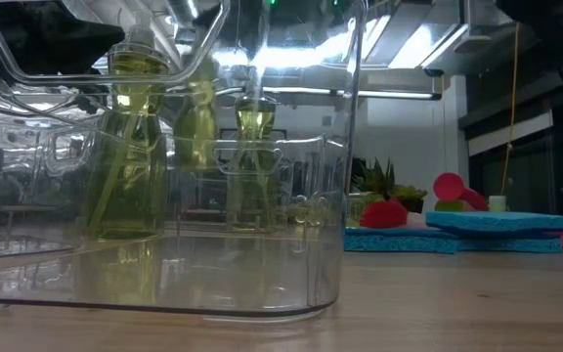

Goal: Pick & Place Kitchen Sink Supplies
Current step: Put the green soap dispenser into the top transparent bin

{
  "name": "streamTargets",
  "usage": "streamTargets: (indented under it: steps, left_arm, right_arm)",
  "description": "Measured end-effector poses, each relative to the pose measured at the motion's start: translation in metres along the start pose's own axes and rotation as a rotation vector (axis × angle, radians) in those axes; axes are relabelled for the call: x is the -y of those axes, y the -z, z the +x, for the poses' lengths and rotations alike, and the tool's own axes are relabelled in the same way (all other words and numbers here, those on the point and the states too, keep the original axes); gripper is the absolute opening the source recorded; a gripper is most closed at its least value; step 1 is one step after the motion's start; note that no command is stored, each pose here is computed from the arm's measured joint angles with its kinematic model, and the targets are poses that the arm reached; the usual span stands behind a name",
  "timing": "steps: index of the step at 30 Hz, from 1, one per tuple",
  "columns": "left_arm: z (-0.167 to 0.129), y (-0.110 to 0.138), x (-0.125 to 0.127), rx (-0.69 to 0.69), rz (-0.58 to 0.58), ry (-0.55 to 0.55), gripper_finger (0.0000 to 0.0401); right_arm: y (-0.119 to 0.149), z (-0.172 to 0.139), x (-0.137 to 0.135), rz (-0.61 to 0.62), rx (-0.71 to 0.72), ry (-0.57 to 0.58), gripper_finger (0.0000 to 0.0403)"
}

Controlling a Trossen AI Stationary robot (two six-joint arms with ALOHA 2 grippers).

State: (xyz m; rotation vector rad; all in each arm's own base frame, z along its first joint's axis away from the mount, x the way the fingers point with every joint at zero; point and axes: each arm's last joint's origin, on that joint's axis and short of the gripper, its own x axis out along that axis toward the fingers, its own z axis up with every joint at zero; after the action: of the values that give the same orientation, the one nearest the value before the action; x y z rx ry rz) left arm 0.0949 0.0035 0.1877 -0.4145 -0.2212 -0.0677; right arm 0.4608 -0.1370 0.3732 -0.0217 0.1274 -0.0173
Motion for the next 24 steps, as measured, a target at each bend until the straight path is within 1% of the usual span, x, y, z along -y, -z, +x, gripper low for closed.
streamTargets:
  steps: [6,14,22,24]
  left_arm:
    - [0.000,0.000,0.000,0.000,0.000,0.000,0.0011]
    - [0.000,0.000,0.000,0.000,0.000,0.000,0.0010]
    - [0.000,0.000,0.000,0.000,0.000,0.000,0.0011]
    - [0.000,0.000,0.000,0.000,0.000,0.000,0.0011]
  right_arm:
    - [0.023,0.014,0.013,0.014,-0.035,0.017,0.0083]
    - [0.051,0.032,0.017,0.029,-0.086,0.015,0.0083]
    - [0.058,0.036,0.017,0.036,-0.099,0.015,0.0084]
    - [0.058,0.036,0.017,0.037,-0.099,0.015,0.0091]
